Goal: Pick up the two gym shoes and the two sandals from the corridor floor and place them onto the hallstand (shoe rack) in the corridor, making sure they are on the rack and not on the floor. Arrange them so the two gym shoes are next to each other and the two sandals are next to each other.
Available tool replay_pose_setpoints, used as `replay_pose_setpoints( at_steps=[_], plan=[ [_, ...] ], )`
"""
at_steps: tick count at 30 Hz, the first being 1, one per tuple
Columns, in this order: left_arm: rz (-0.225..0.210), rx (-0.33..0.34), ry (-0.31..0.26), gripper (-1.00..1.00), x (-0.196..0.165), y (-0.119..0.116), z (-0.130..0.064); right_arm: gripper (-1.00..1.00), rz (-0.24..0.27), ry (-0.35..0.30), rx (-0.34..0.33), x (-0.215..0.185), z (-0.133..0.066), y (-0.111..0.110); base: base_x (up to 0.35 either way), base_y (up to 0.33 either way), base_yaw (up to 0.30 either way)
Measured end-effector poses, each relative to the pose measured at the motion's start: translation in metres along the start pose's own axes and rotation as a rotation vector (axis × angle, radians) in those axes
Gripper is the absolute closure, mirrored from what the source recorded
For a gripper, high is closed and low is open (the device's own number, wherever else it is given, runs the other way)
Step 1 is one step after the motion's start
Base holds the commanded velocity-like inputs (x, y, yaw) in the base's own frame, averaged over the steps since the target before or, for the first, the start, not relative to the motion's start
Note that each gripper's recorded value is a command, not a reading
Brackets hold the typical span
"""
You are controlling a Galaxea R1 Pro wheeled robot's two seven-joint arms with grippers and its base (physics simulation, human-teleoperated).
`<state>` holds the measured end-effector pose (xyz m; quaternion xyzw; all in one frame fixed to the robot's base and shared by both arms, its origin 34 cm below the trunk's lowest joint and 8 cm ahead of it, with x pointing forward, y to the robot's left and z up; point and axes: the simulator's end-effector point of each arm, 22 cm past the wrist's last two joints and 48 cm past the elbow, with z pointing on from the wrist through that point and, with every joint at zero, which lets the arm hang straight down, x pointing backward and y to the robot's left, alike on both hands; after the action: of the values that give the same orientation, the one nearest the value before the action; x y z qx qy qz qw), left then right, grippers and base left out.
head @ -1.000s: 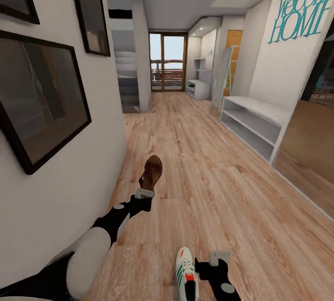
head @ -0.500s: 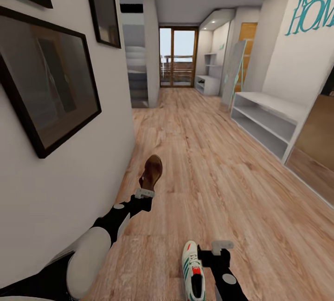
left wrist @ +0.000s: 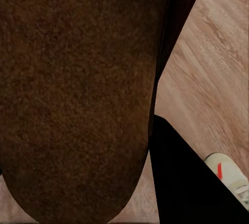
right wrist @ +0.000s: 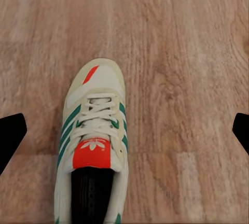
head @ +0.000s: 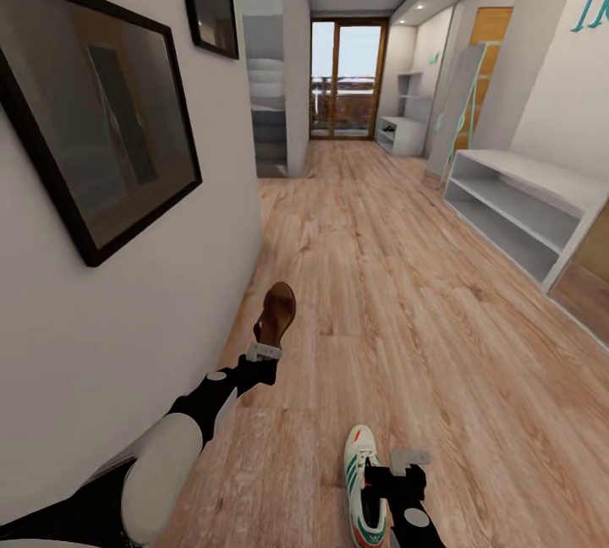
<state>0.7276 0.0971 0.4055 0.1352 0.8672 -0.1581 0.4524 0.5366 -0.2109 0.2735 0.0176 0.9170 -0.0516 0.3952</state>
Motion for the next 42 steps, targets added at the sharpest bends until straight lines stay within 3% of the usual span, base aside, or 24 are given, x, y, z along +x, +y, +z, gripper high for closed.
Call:
replay_pose_setpoints(
  at_steps=[28,42],
  plan=[
    [-0.001,0.000,0.012,1.00,0.007,0.002,0.002,-1.00,0.001,0.010,-0.001,0.006,0.001,0.000,0.000,0.000,-0.021],
    [-0.003,0.001,0.018,1.00,0.011,0.002,0.004,-1.00,0.008,-0.014,0.000,0.003,0.002,0.000,0.000,0.000,-0.030]
  ],
)
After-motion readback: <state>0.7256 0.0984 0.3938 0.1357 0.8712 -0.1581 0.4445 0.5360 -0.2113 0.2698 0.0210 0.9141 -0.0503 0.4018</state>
